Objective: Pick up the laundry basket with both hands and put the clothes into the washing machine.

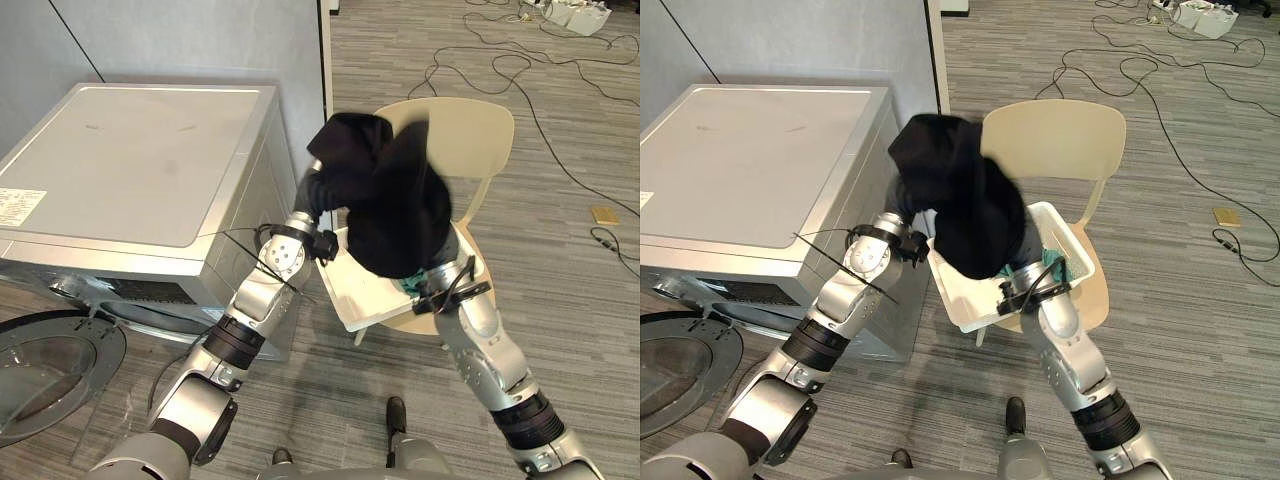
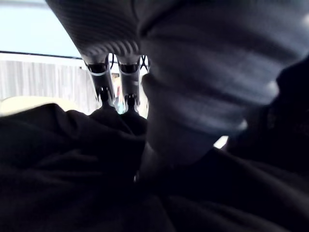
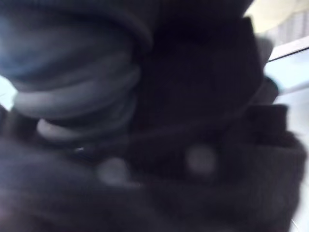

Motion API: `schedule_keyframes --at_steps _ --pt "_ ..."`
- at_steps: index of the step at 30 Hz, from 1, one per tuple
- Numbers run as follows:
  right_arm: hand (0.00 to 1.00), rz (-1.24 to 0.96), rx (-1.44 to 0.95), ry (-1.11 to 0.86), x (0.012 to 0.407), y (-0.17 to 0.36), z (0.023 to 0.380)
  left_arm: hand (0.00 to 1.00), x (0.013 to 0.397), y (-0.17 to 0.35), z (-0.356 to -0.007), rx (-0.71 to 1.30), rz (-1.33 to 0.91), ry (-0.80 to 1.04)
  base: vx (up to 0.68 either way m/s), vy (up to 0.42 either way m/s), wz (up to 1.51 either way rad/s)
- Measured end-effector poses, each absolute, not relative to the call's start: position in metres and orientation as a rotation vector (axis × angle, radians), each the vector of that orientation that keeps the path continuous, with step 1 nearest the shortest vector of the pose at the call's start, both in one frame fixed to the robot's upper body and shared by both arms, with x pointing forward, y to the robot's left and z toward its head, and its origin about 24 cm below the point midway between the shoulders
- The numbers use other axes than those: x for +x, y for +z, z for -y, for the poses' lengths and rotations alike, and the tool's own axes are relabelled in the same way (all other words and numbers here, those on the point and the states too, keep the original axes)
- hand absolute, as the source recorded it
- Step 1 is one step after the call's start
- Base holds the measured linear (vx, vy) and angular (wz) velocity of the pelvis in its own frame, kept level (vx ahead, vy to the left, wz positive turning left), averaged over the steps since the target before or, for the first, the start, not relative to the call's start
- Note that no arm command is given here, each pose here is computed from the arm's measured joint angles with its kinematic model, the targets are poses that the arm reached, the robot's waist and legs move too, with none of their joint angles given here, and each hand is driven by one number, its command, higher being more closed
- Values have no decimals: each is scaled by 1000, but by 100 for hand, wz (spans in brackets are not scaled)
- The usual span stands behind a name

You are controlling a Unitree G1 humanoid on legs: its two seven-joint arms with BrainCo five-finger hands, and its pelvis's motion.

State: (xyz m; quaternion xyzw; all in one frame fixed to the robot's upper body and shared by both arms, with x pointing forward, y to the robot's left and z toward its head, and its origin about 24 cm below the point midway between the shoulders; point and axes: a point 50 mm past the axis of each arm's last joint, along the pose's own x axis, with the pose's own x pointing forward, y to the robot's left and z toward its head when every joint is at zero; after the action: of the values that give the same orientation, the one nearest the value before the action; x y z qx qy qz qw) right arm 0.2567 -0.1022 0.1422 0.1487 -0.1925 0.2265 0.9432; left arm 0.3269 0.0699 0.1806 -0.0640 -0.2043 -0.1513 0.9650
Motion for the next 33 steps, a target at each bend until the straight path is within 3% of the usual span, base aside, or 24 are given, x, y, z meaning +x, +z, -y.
schedule_keyframes --at_steps 12,33 --pt "0 245 345 513 238 107 104 100 323 228 -94 -223 646 -125 5 -2 -5" --pt "0 260 353 448 238 105 105 100 324 209 -104 -257 587 -67 0 0 0"
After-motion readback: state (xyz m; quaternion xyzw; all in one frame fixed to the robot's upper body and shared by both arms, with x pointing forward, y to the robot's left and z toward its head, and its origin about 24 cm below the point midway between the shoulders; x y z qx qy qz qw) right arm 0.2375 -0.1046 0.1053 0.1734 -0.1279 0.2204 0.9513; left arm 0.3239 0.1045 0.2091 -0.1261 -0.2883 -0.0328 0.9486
